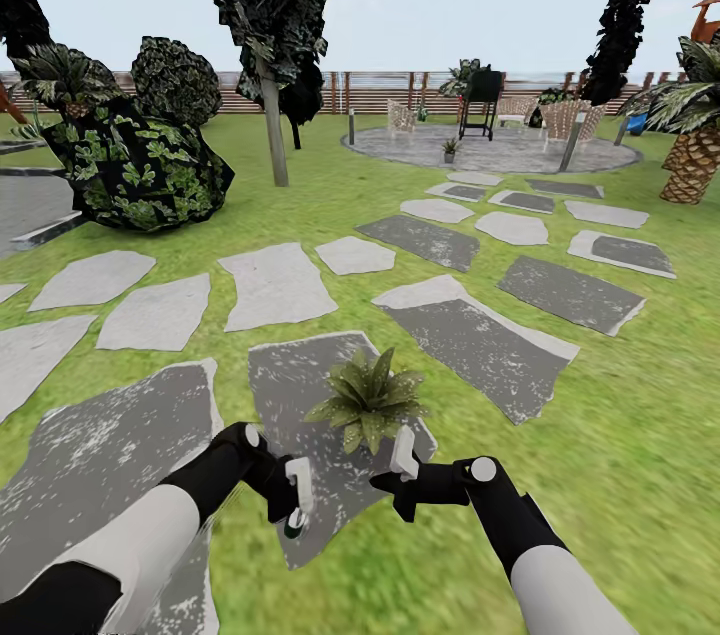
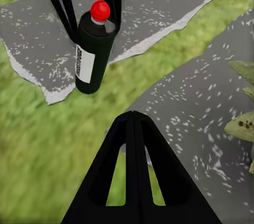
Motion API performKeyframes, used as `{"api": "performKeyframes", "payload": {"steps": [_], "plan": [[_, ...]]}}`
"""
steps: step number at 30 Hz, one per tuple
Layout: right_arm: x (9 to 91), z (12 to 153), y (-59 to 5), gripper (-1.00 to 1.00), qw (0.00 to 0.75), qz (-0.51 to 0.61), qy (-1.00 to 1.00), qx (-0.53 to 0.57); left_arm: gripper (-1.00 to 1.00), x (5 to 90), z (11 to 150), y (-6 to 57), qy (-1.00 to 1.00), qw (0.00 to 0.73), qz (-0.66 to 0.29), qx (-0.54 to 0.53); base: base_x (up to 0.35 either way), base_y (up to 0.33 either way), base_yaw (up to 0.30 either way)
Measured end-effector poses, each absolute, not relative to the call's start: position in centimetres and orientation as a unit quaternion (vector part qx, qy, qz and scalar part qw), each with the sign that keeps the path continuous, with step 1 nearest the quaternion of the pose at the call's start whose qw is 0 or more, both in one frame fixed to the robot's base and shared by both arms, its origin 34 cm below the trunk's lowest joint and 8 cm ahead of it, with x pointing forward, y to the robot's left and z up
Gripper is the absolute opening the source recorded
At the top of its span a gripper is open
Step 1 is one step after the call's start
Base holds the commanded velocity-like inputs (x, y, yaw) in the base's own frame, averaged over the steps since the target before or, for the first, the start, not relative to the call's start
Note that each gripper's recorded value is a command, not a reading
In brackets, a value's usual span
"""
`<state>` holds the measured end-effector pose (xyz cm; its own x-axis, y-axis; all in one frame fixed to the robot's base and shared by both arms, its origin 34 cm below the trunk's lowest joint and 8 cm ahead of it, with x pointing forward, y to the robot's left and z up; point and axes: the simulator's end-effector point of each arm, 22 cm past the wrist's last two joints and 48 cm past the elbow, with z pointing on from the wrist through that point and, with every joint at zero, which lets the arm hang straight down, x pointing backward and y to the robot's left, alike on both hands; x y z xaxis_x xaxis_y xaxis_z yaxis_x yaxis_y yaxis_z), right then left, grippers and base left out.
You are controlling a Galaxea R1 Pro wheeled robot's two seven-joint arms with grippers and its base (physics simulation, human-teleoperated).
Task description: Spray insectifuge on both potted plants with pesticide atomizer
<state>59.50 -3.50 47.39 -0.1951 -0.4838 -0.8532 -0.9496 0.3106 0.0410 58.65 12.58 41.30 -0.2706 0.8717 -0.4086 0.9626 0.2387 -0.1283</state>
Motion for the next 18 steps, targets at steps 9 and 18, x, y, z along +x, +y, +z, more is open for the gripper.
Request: {"api": "performKeyframes", "payload": {"steps": [9,18], "plan": [[60.0,46.2,-6.2,1.0,0.385,0.282,0.728,-0.492,-1.0,58.9,38.2,15.1,0.823,0.172,-0.138,0.523,0.0,0.0,0.0],[61.5,38.8,-16.3,1.0,0.446,0.163,0.831,-0.289,-1.0,61.3,35.9,18.6,0.893,0.345,-0.055,0.284,0.0,0.0,0.0]]}}
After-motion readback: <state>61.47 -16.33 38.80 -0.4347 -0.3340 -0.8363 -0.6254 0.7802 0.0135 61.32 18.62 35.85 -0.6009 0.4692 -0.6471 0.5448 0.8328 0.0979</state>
